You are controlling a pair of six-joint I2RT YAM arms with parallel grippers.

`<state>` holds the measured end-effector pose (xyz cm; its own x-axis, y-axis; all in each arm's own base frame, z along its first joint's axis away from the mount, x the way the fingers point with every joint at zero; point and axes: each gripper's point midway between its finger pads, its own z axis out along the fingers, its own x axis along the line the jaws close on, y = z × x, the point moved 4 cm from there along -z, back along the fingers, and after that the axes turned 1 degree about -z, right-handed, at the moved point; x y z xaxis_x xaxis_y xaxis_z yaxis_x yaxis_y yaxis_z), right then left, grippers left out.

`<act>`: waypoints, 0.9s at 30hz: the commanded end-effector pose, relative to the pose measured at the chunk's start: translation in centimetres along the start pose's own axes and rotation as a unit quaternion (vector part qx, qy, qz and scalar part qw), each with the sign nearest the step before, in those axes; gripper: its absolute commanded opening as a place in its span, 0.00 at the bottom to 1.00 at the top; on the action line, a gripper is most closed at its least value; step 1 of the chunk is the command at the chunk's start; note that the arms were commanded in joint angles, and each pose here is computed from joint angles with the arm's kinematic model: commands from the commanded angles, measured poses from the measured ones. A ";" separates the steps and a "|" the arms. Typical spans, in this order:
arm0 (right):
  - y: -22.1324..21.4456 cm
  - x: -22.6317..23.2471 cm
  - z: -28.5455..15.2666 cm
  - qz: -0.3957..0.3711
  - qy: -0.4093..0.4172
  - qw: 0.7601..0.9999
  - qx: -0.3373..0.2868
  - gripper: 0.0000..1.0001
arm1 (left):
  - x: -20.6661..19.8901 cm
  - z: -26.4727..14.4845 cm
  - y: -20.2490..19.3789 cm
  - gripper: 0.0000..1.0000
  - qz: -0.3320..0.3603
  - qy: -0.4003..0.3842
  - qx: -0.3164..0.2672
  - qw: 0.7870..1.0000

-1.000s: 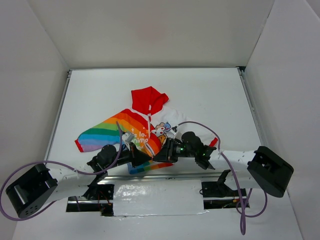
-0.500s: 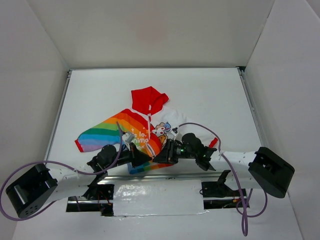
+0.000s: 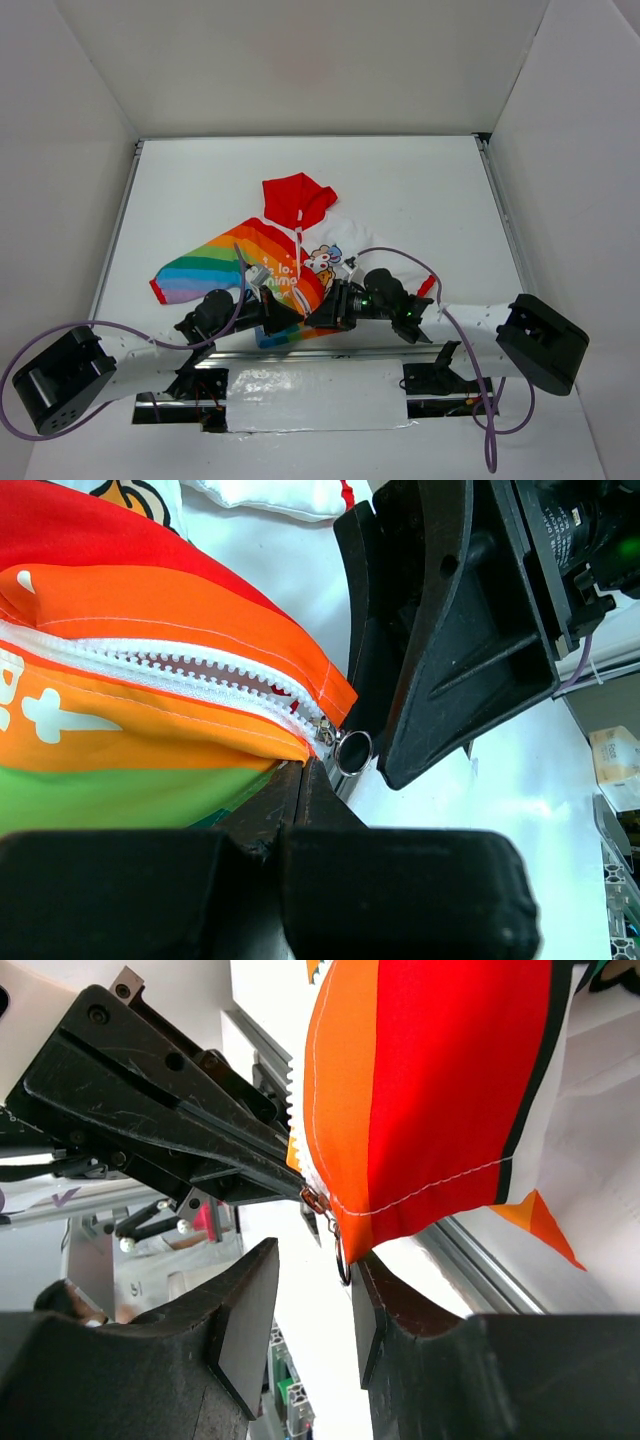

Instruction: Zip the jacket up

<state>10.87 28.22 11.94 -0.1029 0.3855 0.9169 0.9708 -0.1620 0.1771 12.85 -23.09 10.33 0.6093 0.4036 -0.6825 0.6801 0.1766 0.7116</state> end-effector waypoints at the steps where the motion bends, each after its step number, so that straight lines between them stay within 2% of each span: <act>1: -0.3 0.5 0.0 -0.003 0.019 1.000 -0.002 0.43 | -1.3 0.3 1.2 0.00 0.023 -0.032 -0.019 0.999; 17: -0.6 0.6 0.5 -0.001 0.025 1.000 0.002 0.31 | -1.3 0.2 1.1 0.00 0.020 -0.032 -0.020 0.999; 27: -0.5 1.0 0.3 0.001 0.027 1.000 -0.004 0.01 | -1.2 0.1 1.0 0.00 0.022 -0.030 -0.020 0.999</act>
<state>10.29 28.63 11.50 -0.0808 0.3715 0.9249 0.9763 -0.1577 0.1486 12.83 -23.10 10.35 0.6088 0.4026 -0.6835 0.6809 0.1769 0.7107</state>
